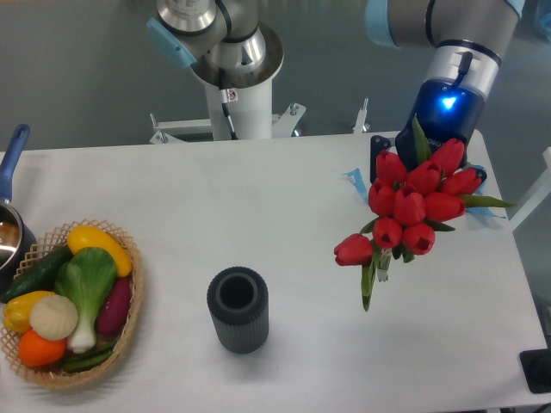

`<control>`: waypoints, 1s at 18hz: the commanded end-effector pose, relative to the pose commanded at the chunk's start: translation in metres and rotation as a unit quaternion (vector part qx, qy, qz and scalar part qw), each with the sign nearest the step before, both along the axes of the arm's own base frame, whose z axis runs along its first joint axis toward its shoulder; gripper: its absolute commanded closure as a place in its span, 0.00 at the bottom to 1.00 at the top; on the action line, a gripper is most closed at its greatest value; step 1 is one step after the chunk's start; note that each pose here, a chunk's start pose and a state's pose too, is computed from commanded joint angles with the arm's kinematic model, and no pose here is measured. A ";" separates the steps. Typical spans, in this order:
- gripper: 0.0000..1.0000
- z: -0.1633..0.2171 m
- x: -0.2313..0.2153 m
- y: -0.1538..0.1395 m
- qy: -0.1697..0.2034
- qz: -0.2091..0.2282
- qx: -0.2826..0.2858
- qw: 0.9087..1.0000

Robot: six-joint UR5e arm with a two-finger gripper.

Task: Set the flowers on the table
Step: 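Hold the red tulip bunch in the gripper and lift it slightly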

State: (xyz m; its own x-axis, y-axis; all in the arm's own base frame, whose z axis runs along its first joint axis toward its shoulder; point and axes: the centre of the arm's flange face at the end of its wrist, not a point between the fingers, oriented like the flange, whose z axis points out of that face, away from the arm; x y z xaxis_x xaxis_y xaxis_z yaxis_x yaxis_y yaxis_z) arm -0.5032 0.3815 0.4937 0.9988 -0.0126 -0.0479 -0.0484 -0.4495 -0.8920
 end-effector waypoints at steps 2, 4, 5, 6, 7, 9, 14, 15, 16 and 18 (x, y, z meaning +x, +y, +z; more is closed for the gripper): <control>0.52 -0.002 0.003 0.002 0.000 -0.003 -0.001 1.000; 0.52 0.002 0.002 0.003 0.001 0.000 -0.003 1.000; 0.52 0.001 0.002 0.002 0.004 0.004 -0.010 1.000; 0.52 0.000 0.000 0.000 0.008 0.010 -0.019 1.000; 0.52 0.000 -0.001 -0.001 0.012 0.014 -0.025 1.000; 0.52 0.004 -0.001 0.000 0.018 0.018 -0.030 0.999; 0.52 0.002 0.003 -0.005 0.043 0.051 -0.089 0.994; 0.52 0.001 0.003 -0.006 0.047 0.057 -0.099 0.992; 0.52 0.002 0.003 -0.006 0.051 0.061 -0.107 0.991; 0.52 0.000 0.008 0.000 0.061 0.067 -0.129 0.988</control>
State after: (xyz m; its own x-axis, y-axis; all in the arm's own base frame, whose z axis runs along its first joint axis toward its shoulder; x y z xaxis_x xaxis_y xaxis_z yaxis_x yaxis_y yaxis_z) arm -0.4955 0.3810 0.4934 0.9795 0.0912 -0.1796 -0.0730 -0.6703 -0.7385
